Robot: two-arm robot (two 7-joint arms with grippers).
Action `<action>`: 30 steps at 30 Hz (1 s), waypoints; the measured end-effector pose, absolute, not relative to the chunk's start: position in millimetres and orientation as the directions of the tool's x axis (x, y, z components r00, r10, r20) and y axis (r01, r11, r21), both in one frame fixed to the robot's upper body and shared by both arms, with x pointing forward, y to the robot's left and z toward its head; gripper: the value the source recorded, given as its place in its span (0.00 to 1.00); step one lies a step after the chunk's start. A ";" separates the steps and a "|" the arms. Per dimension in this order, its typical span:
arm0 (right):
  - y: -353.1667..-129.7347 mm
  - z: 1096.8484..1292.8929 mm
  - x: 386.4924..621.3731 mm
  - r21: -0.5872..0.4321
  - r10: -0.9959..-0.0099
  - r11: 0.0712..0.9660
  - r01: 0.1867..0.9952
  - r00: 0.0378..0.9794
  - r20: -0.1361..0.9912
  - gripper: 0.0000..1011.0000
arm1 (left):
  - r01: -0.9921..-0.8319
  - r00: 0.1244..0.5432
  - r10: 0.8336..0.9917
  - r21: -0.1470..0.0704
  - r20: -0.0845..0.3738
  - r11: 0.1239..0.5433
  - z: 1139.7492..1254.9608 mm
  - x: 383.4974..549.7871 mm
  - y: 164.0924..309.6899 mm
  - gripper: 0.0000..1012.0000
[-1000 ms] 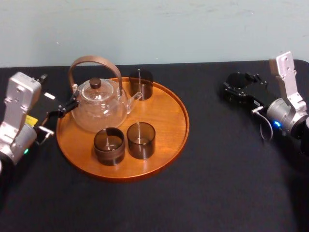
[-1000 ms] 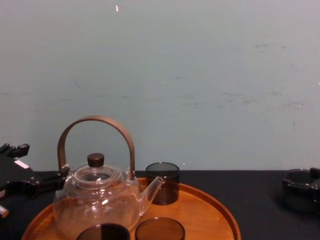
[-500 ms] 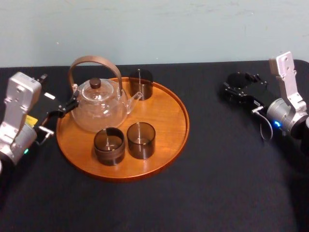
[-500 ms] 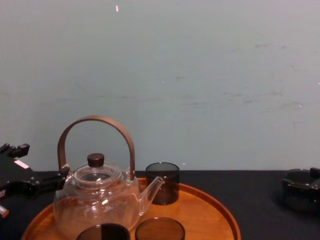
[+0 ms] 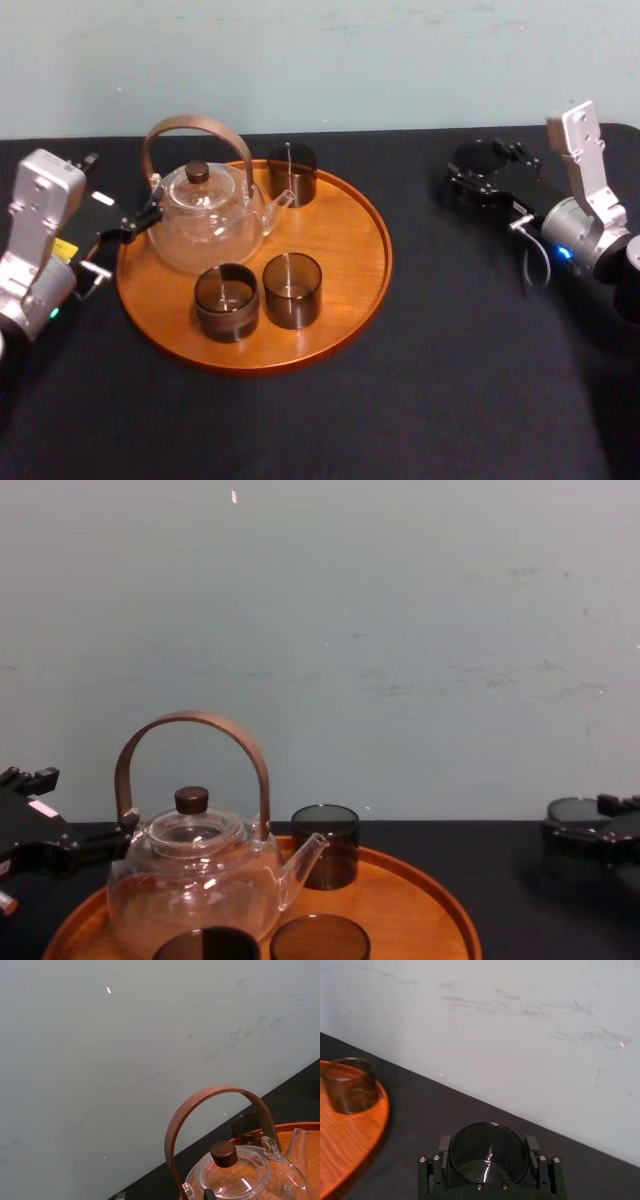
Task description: Pick up the glass from the table and place it on the tray.
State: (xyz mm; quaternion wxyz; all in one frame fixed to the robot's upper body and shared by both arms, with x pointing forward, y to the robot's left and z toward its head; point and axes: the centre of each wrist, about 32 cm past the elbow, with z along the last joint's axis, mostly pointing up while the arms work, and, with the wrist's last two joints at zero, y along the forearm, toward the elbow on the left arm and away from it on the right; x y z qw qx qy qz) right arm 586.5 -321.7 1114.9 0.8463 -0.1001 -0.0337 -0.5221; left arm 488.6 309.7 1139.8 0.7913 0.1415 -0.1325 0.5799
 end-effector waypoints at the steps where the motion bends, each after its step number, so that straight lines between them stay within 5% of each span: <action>1: -320.2 1115.9 585.7 -0.130 -0.874 0.440 0.888 0.457 0.163 0.90 | -0.955 0.292 0.880 0.070 0.374 0.287 1139.8 488.6 309.7 1.00; 14: -286.4 1134.1 572.7 -0.060 -0.807 0.565 0.823 0.566 0.166 0.90 | -0.955 0.292 0.880 0.070 0.374 0.287 1139.8 488.6 309.7 1.00; 30: -256.1 1128.4 571.4 -0.055 -0.753 0.643 0.764 0.643 0.140 0.90 | -0.955 0.292 0.880 0.070 0.374 0.287 1139.8 488.6 309.7 1.00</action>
